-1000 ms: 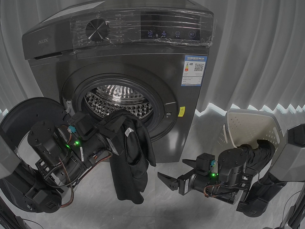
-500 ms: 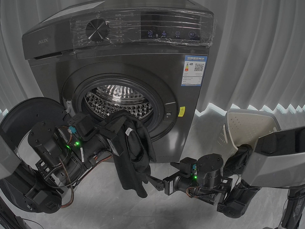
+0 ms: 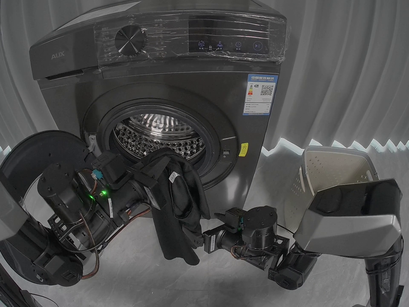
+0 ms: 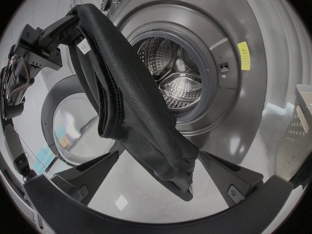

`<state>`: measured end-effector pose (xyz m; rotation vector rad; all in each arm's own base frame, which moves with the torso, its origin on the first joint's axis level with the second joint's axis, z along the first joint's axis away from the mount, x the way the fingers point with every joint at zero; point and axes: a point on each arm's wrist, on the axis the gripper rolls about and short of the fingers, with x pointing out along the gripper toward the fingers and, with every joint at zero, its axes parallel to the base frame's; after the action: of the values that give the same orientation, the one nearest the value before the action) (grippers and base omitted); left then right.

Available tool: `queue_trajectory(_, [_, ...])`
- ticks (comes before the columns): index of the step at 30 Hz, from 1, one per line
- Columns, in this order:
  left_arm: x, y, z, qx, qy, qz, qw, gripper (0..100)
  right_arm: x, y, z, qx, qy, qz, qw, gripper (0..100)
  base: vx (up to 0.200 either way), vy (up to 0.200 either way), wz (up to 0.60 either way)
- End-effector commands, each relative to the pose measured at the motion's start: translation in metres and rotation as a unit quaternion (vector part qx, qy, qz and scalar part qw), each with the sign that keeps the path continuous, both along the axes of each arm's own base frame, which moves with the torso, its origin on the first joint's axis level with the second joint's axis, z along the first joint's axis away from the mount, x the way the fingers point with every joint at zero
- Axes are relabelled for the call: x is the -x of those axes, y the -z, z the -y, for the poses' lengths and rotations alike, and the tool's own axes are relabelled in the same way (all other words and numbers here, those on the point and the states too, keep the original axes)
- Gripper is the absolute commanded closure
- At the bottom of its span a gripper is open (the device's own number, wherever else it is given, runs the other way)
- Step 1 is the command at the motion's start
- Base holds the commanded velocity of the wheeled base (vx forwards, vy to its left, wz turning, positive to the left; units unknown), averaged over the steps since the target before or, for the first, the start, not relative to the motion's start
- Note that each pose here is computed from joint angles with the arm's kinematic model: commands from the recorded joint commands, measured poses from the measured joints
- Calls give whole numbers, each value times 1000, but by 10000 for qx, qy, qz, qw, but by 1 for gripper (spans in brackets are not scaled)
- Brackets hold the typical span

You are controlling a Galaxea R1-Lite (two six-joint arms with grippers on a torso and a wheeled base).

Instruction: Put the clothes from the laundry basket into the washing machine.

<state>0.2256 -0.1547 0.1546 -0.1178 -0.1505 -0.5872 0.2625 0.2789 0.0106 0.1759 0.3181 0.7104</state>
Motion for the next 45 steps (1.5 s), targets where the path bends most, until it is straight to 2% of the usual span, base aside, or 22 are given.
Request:
queue_trajectory(1, [0, 0, 0, 0, 7, -4, 10000, 100, -9, 22, -14, -77, -53, 65, 9999, 0, 0, 0, 0])
queue_trajectory(5, [0, 0, 0, 0, 7, -4, 10000, 100, -7, 27, -21, -139, -130, 122, 9997, 0, 0, 0, 0])
queue_trajectory(8, [1, 0, 0, 0, 14, -4, 10000, 100, -12, 24, -27, -326, -130, 293, 9990, 0, 0, 0, 0])
queue_trajectory(9, [1, 0, 1, 0, 22, -4, 10000, 100, -16, 22, -30, -461, -123, 428, 9979, 0, 0, 0, 0])
queue_trajectory(11, [1, 0, 0, 2, 23, -14, 10000, 100, -16, 20, -33, -535, -131, 495, 9973, 0, 0, 0, 0])
queue_trajectory(12, [1, 0, 0, 2, 16, -14, 10000, 100, -15, 20, -33, -523, -131, 485, 9974, 100, 0, 0, 0])
queue_trajectory(15, [0, 2, -1, -11, -15, -33, 10000, 100, -14, 27, -33, -490, -143, 495, 9975, 100, 0, 0, 0])
queue_trajectory(20, [-1, 2, -2, -20, -23, -46, 10000, 100, -11, 26, -30, -479, -147, 517, 9974, 100, 0, 0, 0])
queue_trajectory(28, [-4, 7, -5, -70, -115, -123, 9998, 100, 0, -5, -17, -563, -135, 637, 9963, 100, 0, 0, 0])
queue_trajectory(31, [-5, 8, -7, -83, -145, -142, 9998, 100, 10, -29, -4, -616, -96, 691, 9957, 100, 0, 0, 0])
queue_trajectory(33, [-8, 8, -10, -76, -230, -137, 9996, 100, 25, -41, 12, -509, -108, 614, 9968, 100, 0, 0, 0])
queue_trajectory(37, [-16, 9, -19, -85, -460, -159, 9988, 100, 44, -50, 40, -264, -59, 530, 9982, 100, 0, 0, 0])
queue_trajectory(43, [-18, 11, -22, -85, -573, -194, 9981, 100, 61, -80, 64, -403, -62, 734, 9965, 100, 0, 0, 0])
queue_trajectory(45, [-17, 12, -23, -93, -680, -225, 9974, 100, 67, -91, 70, -472, -145, 911, 9946, 100, 0, 0, 0])
